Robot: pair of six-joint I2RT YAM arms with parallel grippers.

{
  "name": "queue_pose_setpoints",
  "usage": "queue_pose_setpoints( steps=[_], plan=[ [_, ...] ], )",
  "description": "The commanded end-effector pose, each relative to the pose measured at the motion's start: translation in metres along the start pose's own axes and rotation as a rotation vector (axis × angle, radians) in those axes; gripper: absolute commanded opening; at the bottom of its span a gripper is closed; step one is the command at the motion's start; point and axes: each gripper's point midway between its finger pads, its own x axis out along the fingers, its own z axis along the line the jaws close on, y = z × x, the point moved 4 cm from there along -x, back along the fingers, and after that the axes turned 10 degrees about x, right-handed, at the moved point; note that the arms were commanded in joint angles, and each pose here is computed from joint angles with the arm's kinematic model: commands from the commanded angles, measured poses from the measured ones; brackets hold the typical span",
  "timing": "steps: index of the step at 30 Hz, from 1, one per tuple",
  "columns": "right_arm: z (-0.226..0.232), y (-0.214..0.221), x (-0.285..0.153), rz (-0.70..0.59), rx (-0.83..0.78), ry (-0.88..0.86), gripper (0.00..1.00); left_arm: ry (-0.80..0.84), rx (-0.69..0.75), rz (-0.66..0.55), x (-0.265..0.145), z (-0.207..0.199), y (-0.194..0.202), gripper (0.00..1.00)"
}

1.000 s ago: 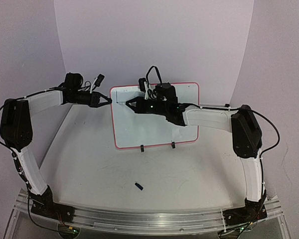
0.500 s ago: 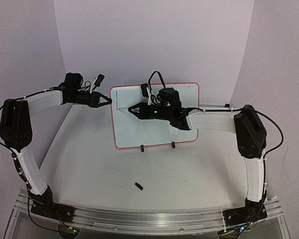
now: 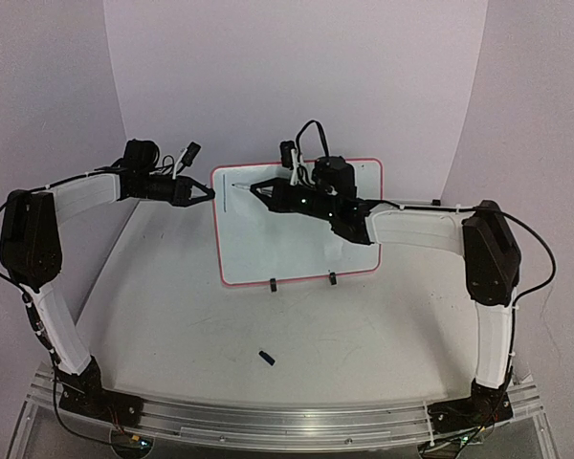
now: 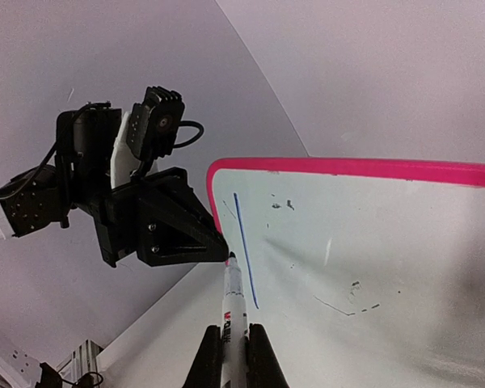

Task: Write a sentence on the whiteboard
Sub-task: Write a sentence on the whiteboard stand.

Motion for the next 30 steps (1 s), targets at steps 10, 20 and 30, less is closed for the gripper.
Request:
queue_pose_setpoints(
  steps=[10, 20, 30],
  plan=[
    [-0.011, -0.011, 0.016, -0.043, 0.009, 0.048, 0.0, 0.028, -0.006, 0.011, -0.003, -0.013, 0.0, 0.0],
    [-0.023, 0.0, 0.023, -0.013, 0.017, 0.081, 0.0, 0.028, -0.001, 0.011, -0.003, -0.013, 0.0, 0.0],
    [-0.028, 0.01, 0.029, 0.019, 0.026, 0.081, 0.0, 0.03, -0.002, 0.013, -0.002, -0.014, 0.0, 0.0]
  ],
)
